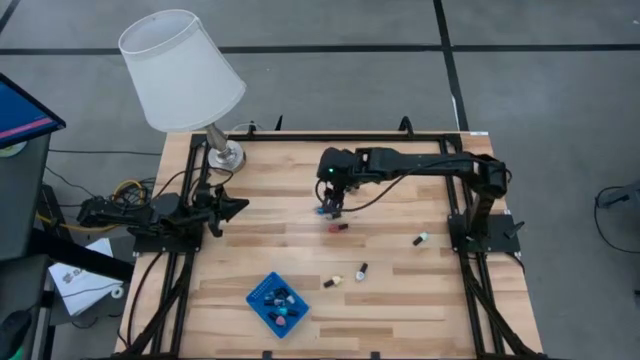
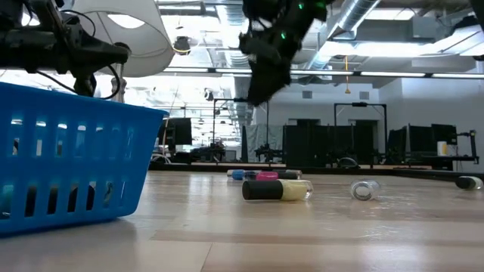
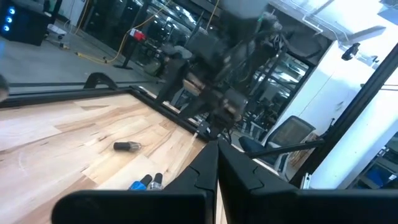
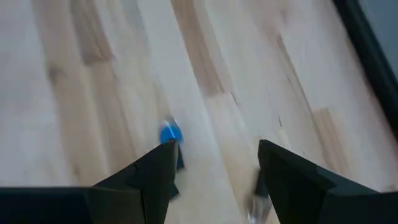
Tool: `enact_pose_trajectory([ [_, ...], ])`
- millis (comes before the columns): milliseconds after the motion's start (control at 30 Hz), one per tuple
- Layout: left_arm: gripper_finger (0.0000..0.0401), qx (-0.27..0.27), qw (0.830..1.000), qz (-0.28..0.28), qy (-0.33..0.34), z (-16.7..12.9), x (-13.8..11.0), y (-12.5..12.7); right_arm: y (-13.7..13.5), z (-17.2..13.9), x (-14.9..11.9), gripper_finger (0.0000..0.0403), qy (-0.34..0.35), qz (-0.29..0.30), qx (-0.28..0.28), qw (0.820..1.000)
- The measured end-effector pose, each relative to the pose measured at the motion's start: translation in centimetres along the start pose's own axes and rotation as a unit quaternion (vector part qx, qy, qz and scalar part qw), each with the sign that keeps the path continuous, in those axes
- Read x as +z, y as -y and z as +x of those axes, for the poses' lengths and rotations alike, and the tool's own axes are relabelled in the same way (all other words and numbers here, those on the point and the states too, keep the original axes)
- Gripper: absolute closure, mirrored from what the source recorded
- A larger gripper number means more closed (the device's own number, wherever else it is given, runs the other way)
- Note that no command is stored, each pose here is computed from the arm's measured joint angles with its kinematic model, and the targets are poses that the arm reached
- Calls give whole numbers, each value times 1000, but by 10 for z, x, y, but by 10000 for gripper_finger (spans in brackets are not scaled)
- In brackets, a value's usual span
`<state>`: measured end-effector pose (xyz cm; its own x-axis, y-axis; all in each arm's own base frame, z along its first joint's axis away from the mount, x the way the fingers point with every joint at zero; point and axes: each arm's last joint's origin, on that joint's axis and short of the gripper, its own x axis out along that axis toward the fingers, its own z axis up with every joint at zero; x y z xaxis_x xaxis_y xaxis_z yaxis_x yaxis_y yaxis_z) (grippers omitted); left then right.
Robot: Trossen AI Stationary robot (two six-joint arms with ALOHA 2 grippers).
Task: Pick & Place Nail Polish
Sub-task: Put the brown nail polish bottle in the blue bin
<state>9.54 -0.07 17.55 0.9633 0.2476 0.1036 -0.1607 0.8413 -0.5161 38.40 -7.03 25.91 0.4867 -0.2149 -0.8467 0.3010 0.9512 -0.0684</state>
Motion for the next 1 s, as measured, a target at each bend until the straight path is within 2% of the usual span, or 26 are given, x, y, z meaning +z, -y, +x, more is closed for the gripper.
enact_pose_trajectory([
  [200, 400, -13, 1000, 2, -6, 1, 1, -1, 21, 24, -20, 186, -32, 22, -17, 999],
  [400, 400, -111, 993, 6, -46, 2, 3, -1, 50, 36, -39, 185, -77, 54, -37, 995],
  [500, 400, -140, 989, 8, -53, 2, 4, 0, 60, 40, -46, 185, -90, 62, -25, 994],
  [767, 400, -151, 987, 7, -60, 1, 4, 1, 77, 42, -47, 185, -87, 43, -23, 995],
  [1000, 400, -152, 986, 7, -61, 1, 3, 2, 81, 65, -54, 175, -116, 39, -21, 992],
])
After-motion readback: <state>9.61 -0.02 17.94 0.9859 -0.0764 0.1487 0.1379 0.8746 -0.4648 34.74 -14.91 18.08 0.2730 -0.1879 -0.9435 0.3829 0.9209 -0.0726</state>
